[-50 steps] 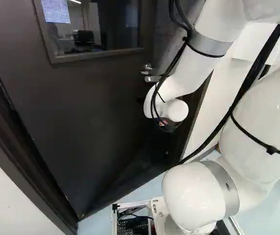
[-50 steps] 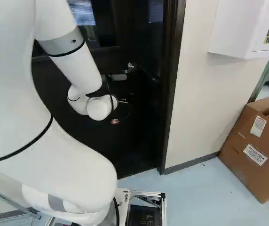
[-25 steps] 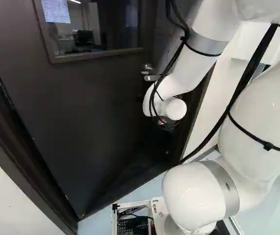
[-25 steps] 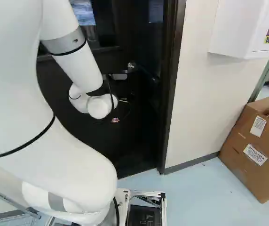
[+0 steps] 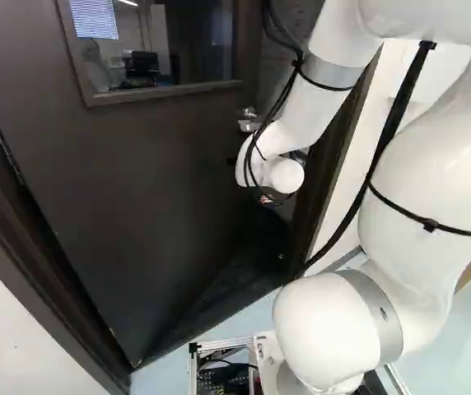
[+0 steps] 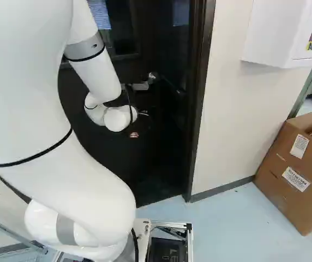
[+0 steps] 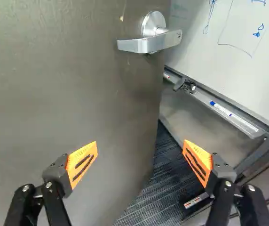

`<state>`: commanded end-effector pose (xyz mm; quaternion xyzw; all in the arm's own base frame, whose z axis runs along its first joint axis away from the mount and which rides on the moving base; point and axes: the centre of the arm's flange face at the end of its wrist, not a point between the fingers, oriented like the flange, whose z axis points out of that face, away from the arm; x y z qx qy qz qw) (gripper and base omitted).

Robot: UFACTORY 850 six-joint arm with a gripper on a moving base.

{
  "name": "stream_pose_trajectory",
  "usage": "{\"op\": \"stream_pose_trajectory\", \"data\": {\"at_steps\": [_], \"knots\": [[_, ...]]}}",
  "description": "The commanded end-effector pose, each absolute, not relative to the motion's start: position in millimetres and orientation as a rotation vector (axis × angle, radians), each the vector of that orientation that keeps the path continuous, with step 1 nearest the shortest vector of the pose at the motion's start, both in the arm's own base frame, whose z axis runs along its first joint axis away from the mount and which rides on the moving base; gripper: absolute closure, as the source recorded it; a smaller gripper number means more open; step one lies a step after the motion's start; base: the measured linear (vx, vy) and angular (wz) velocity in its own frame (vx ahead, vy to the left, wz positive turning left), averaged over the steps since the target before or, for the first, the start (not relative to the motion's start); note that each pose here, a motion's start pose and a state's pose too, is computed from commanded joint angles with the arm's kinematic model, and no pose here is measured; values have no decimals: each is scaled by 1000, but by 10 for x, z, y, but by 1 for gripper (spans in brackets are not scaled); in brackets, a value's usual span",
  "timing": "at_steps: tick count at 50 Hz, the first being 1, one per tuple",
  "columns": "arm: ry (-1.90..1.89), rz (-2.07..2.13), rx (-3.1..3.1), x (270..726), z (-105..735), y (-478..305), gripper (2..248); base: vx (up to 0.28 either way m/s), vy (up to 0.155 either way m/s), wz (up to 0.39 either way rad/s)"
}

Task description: Open the door and move inside

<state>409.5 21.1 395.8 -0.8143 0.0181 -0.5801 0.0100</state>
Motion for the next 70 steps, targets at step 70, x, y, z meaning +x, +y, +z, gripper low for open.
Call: {"op": "stream_pose_trajectory", "data": {"at_steps": [70], "knots": [[222, -1828, -2498, 5207, 3897, 607, 3, 0, 0, 0]]}}
